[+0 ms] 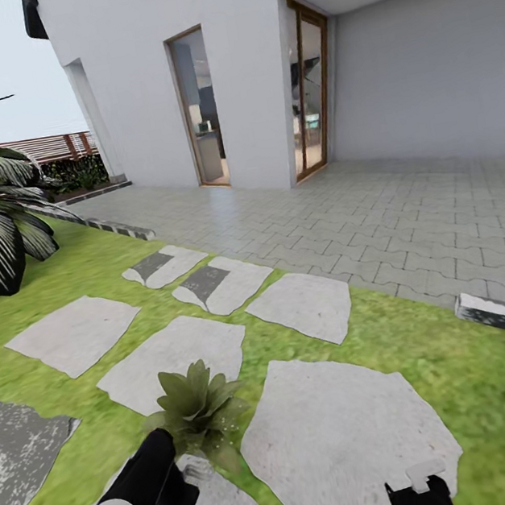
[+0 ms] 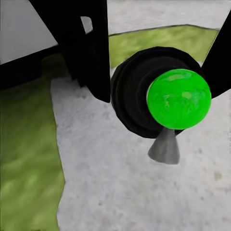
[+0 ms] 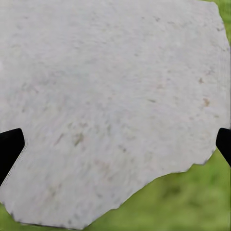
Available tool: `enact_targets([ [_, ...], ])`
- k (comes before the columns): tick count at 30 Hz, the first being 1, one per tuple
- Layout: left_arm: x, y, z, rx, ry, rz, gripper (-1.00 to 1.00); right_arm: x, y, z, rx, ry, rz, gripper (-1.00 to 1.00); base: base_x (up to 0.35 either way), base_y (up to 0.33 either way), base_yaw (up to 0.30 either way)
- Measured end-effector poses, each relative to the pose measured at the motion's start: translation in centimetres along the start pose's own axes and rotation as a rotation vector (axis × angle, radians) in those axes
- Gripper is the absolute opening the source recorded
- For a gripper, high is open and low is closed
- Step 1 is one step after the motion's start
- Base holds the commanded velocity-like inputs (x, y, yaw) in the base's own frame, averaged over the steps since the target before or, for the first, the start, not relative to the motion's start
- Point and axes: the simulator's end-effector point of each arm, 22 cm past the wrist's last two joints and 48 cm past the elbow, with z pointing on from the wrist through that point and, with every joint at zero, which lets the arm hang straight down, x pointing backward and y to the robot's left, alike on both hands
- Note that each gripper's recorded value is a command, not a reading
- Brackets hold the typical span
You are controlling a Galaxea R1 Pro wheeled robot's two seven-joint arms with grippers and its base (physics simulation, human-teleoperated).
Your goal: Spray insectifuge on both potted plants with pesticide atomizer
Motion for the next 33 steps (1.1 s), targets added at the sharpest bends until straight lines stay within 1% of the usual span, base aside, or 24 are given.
enact_targets([
  [5,-0.6,-0.4,0.0,0.002,-0.013,0.004,-1.0,0.1,0.2,0.1,-0.001,-0.001,0.003,1.0,0.0,0.0,0.0],
  [11,-0.7,-0.1,1.2,-0.003,-0.009,-0.001,-1.0,1.7,0.4,1.0,-0.001,0.008,0.002,1.0,0.0,0.0,0.0],
  [16,0.1,-0.5,3.1,0.01,0.006,-0.004,-1.0,3.0,0.6,1.7,-0.002,0.016,0.002,1.0,0.0,0.0,0.0],
  [18,0.2,-1.5,4.0,0.031,0.011,-0.004,-1.0,3.6,0.7,1.9,-0.003,0.019,0.001,1.0,0.0,0.0,0.0],
  [20,-0.4,-3.9,4.7,0.06,0.008,0.015,-1.0,4.1,0.8,2.2,-0.003,0.021,0.001,1.0,0.0,0.0,0.0],
  [23,-0.8,-4.7,4.8,0.061,0.004,0.032,-1.0,4.2,0.8,2.2,-0.003,0.024,0.001,1.0,0.0,0.0,0.0],
  [26,-0.7,-3.9,4.7,0.049,0.003,0.028,-1.0,4.3,0.8,2.2,-0.002,0.024,0.0,1.0,0.0,0.0,0.0],
  [29,0.3,-1.2,4.7,0.013,0.014,0.007,-1.0,4.3,0.7,2.2,-0.002,0.024,0.0,1.0,0.0,0.0,0.0],
  [30,0.8,0.0,4.7,-0.007,0.02,-0.001,-1.0,4.3,0.7,2.2,-0.002,0.025,0.0,1.0,0.0,0.0,0.0],
  [33,1.5,1.8,4.6,-0.032,0.026,-0.019,-1.0,4.3,0.7,2.2,-0.002,0.025,0.0,1.0,0.0,0.0,0.0],
])
